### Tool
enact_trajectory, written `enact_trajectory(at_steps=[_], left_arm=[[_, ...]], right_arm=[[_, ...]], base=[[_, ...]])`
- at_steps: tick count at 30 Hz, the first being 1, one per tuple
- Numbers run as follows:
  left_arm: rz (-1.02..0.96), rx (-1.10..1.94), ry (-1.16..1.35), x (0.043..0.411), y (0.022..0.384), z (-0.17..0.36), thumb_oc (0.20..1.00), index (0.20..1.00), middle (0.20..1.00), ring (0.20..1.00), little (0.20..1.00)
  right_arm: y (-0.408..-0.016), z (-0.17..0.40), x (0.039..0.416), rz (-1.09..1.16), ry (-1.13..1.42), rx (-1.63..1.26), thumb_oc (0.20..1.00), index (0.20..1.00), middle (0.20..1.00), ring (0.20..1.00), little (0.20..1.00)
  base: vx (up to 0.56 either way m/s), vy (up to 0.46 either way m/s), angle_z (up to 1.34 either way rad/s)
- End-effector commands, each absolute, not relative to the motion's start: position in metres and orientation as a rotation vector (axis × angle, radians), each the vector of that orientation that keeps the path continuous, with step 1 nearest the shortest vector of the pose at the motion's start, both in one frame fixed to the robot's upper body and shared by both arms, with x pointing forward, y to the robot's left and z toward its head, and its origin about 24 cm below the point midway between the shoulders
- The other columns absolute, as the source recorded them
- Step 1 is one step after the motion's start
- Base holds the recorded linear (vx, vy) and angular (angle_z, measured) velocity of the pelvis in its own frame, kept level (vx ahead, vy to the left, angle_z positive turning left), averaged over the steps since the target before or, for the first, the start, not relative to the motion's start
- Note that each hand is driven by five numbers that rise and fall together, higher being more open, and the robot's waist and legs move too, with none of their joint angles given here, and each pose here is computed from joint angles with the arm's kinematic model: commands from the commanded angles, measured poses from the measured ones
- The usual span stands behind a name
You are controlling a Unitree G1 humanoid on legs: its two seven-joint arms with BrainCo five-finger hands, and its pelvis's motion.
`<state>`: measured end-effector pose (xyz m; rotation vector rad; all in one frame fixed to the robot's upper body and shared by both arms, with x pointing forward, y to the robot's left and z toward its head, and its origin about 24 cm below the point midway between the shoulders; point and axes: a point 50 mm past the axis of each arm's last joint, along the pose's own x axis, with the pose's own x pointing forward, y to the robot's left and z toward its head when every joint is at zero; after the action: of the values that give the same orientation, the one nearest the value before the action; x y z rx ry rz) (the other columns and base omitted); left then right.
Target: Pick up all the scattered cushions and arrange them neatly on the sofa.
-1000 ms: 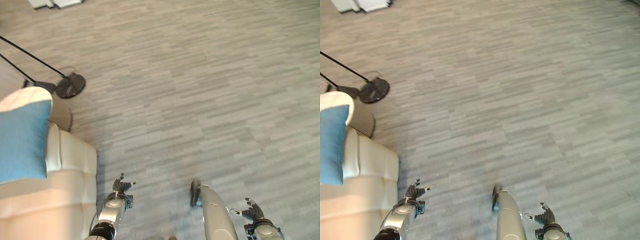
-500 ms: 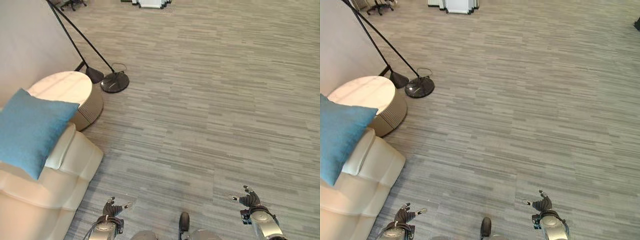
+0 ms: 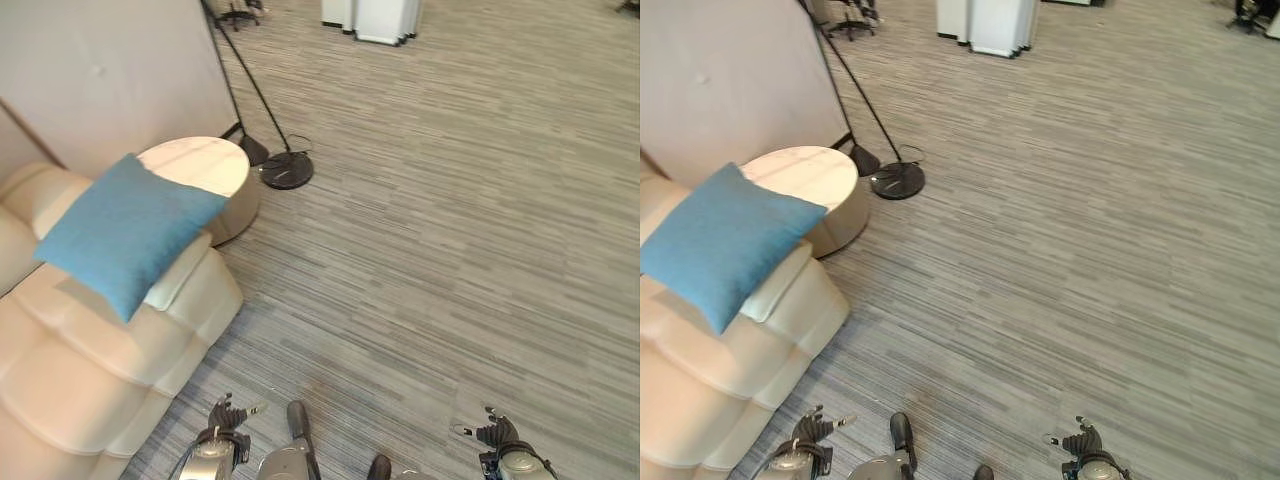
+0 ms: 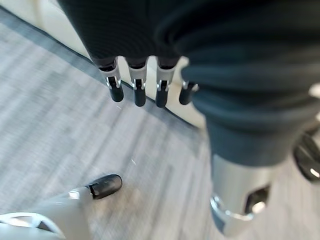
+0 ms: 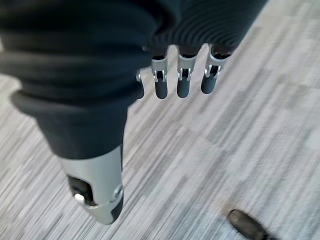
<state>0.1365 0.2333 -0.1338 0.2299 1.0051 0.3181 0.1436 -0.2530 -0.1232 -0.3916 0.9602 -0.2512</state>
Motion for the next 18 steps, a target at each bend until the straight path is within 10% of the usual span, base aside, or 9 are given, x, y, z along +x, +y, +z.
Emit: enact_trajectory(at_steps=[1,18], left_arm=[[0.325,0.284,0.97,0.138,0.243,-0.128,1.0,1.0,1.0,1.0,1.0],[0.313,0.346,0.965,0.147,0.251,-0.125,1.0,1.0,1.0,1.0,1.0]], right_arm=[[-0.25,-0.117,0.157,-0.236,0.913,-0.424,1.0,1.0,1.0,1.0,1.0],[-0.236,-0.113,0.175,-0.219,0.868,-0.389,1.0,1.0,1.0,1.0,1.0]], base=[[0.3,0.254,0.65],[0.22,0.177,0.48]])
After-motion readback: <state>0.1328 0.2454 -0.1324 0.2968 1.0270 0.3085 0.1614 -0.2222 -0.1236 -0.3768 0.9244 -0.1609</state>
